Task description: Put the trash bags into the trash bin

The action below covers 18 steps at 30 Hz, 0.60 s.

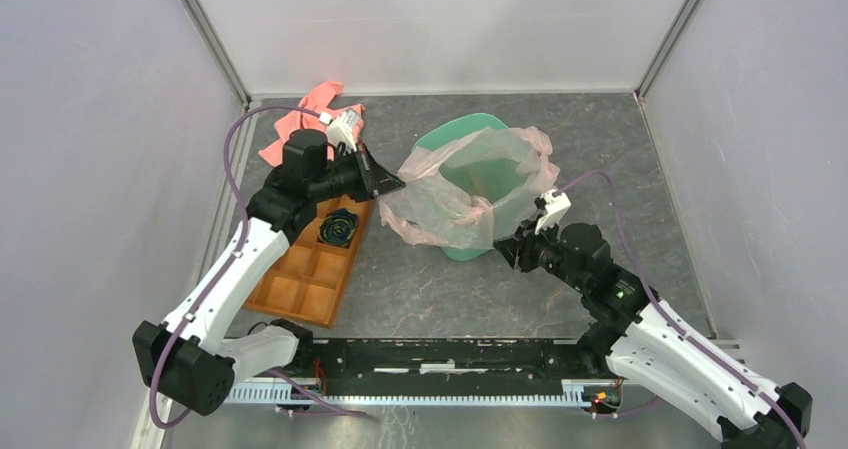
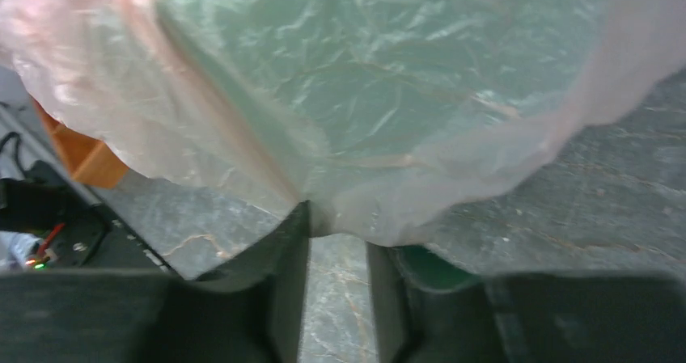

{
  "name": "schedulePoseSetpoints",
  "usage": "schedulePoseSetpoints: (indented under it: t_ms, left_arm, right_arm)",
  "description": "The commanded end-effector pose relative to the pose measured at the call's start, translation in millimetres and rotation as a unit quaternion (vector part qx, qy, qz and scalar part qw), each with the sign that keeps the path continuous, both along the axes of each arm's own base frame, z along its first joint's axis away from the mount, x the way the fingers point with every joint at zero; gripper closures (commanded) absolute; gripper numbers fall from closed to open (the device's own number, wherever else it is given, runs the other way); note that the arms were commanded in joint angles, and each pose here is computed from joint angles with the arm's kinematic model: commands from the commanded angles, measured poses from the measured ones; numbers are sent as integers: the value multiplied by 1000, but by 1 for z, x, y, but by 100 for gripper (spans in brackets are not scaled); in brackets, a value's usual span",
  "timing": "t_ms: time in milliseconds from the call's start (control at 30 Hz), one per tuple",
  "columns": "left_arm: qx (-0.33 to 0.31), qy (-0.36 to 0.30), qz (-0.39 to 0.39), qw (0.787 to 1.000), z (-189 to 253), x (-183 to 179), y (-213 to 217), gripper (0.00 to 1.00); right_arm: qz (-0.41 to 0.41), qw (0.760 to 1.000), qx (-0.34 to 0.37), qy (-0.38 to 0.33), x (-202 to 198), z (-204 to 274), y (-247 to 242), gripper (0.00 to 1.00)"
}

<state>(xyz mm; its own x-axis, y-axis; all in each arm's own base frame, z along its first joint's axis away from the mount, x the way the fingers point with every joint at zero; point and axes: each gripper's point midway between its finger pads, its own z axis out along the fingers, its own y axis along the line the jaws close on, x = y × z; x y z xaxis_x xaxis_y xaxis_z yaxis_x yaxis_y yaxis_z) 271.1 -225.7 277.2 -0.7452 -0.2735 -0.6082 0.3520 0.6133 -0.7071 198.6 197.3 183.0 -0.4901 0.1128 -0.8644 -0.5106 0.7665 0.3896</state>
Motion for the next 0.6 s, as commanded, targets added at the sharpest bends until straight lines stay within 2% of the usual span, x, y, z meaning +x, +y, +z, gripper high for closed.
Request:
schedulePoseSetpoints:
  t_ms: [0, 33, 100, 167, 233, 300, 400, 500, 567]
  left_arm:
    - [16, -58, 15, 998, 15, 21, 4, 98]
    - [15, -58, 14, 998, 16, 22, 3, 98]
    - [18, -59, 12, 998, 16, 22, 3, 97]
    - [23, -62, 14, 998, 18, 21, 5, 92]
    - [21, -68, 11, 997, 23, 18, 6, 88]
    - [21, -74, 11, 997, 27, 15, 8, 81]
    - [26, -73, 16, 997, 28, 11, 11, 67]
    - [29, -74, 22, 997, 26, 7, 15, 50]
    - [36, -73, 29, 996, 20, 5, 19, 40]
  right_arm:
    - [-46, 992, -65, -93, 26, 19, -22, 57]
    - [-68, 990, -76, -99, 28, 31, -33, 55]
    - [-85, 985, -107, -102, 21, 50, -52, 42]
    - [-52, 984, -119, -118, 5, 73, -57, 27]
    - [-8, 984, -127, -127, -13, 92, -58, 16]
    - [8, 983, -134, -126, -27, 110, -65, 12]
    - [-7, 978, -132, -162, -36, 154, -81, 4]
    - [-87, 957, -165, -222, -18, 199, -111, 2]
    - [-100, 942, -211, -243, 4, 223, -108, 2]
